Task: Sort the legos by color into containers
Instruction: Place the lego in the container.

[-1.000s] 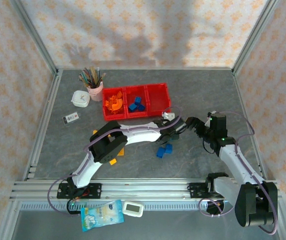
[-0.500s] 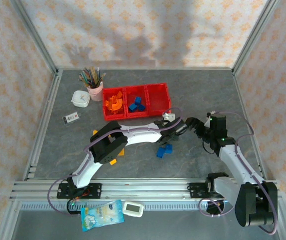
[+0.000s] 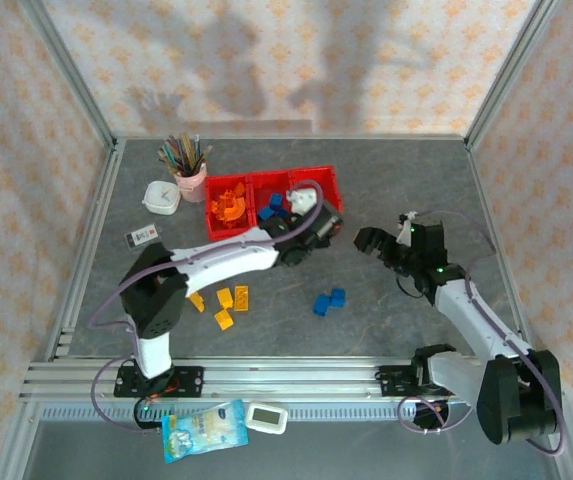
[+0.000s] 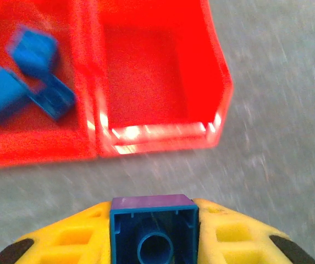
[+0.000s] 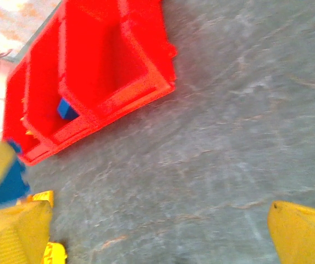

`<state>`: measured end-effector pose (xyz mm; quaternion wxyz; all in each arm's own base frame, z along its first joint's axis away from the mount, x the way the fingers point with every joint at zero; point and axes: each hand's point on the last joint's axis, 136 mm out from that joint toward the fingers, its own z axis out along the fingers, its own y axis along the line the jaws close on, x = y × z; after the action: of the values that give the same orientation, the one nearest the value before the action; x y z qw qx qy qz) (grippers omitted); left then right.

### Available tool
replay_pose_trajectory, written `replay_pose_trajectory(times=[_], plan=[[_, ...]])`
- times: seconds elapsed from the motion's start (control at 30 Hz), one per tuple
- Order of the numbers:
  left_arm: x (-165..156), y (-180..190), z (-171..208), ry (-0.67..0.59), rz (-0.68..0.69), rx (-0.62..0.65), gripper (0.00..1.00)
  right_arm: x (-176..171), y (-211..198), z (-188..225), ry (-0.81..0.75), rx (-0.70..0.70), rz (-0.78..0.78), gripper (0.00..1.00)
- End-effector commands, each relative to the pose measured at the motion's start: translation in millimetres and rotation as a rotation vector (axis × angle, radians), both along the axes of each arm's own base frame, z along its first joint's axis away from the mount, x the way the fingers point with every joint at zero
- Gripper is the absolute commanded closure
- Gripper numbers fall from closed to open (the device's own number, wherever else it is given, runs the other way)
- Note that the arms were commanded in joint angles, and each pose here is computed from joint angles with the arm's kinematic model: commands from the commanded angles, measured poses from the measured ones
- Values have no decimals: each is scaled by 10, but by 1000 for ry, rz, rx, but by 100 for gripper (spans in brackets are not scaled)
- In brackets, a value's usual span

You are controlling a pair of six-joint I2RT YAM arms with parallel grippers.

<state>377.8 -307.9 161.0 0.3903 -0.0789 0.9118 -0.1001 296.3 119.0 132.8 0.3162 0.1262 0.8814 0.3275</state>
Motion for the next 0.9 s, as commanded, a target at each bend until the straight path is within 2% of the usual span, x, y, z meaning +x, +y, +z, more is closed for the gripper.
replay_pose_trajectory(times=[0.0,0.23,0.27,0.47,0.67,0.87], plan=[[262,528,36,-38,89,110,68,165,213,281,-89,31,17,0],[859,953,61,-66,186,152,68,314,656,305,-90,31,93,0],[949,993,-81,-51,202,178,68,338,698,310,-89,32,98,0],[1334,1039,-271,-32,212,214,67,477,828,343,-104,27,114,0],[1442,1072,-359,-10,226,252,48,564,932,383,-112,38,146,0],[1444,1059,-222,-9,222,226,39,569,960,385,-106,27,166,0]])
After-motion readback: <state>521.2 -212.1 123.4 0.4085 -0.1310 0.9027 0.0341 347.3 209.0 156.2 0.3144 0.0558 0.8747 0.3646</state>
